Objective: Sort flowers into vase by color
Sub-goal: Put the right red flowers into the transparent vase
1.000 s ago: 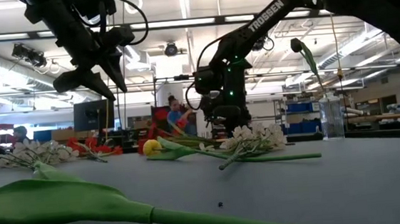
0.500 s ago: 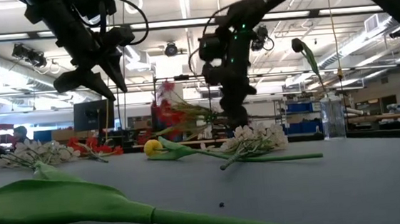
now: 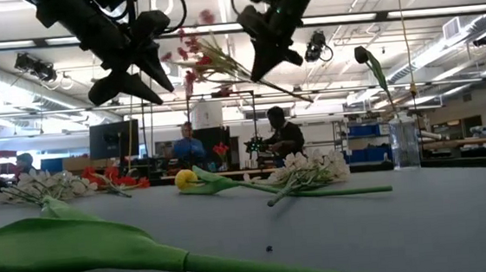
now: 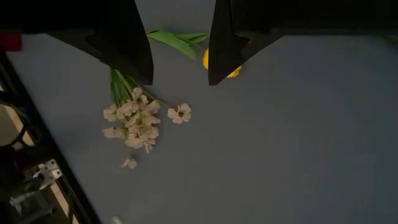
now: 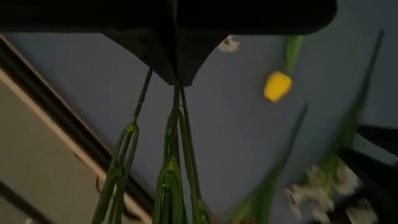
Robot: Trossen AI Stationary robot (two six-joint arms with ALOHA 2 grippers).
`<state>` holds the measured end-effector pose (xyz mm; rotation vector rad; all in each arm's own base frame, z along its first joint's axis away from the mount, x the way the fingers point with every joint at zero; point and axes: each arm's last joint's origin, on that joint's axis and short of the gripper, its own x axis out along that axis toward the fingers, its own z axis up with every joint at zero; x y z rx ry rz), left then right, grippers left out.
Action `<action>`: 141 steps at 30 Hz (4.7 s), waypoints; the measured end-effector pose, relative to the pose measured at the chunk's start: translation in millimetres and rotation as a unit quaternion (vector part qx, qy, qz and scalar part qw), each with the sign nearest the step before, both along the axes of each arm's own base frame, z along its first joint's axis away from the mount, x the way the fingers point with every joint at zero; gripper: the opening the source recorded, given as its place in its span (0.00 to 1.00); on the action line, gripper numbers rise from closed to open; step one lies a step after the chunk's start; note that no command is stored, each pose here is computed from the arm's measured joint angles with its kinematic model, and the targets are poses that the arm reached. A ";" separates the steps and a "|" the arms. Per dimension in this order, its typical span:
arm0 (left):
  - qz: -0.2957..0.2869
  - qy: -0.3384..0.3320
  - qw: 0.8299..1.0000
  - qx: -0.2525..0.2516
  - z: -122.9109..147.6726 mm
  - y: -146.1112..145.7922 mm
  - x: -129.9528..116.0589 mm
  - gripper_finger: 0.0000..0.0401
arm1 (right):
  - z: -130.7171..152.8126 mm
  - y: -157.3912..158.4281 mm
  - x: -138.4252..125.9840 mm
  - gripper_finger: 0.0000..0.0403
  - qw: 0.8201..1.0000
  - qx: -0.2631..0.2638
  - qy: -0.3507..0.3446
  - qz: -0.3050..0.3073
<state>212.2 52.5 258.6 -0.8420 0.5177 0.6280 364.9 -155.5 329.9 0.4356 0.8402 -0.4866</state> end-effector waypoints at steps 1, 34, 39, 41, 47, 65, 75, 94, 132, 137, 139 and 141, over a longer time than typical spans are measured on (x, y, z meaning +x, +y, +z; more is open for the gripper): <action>-0.003 -0.001 1.000 0.004 0.9 -0.3 -0.7 0.40 | 4.5 2.9 0.1 0.00 1.000 -0.008 -0.010 -0.006; -0.204 -0.213 0.897 0.328 43.0 -26.5 48.5 0.40 | 21.6 99.9 -10.0 0.01 0.916 -0.100 -0.370 0.118; -0.194 -0.228 0.899 0.320 39.5 -20.6 56.0 0.38 | 21.7 100.2 -10.0 0.02 0.914 -0.099 -0.371 0.130; -0.204 -0.245 0.895 0.312 40.5 -20.2 57.2 0.33 | 22.0 101.2 -9.8 0.02 0.913 -0.097 -0.372 0.134; -0.204 -0.255 0.896 0.303 41.4 -17.6 57.0 0.14 | 24.7 102.7 -9.3 0.02 0.908 -0.103 -0.383 0.138; -0.158 -0.262 0.898 0.317 46.0 -15.2 56.3 0.31 | 32.3 102.9 -10.7 0.02 0.894 -0.118 -0.408 0.142; -0.188 -0.247 0.895 0.319 43.4 -16.7 55.3 0.04 | 28.6 93.7 -14.6 0.10 0.906 -0.062 -0.395 0.139; -0.304 -0.242 0.865 0.316 40.9 -17.7 71.1 0.03 | 20.4 94.1 -20.1 0.82 0.897 0.063 -0.361 0.245; -0.298 -0.285 0.876 0.250 44.5 8.7 67.4 0.03 | 25.1 70.4 -30.6 0.68 0.918 -0.004 -0.355 0.176; -0.292 -0.258 0.890 0.236 38.6 9.2 67.1 0.03 | 24.7 76.0 -21.9 0.68 0.896 0.012 -0.383 0.226; -0.293 -0.247 0.895 0.230 36.0 9.2 66.9 0.03 | 23.9 76.2 -21.5 0.67 0.898 0.011 -0.381 0.220; -0.296 -0.239 0.898 0.224 34.2 7.5 67.0 0.03 | 23.9 74.4 -21.4 0.66 0.904 -0.002 -0.380 0.198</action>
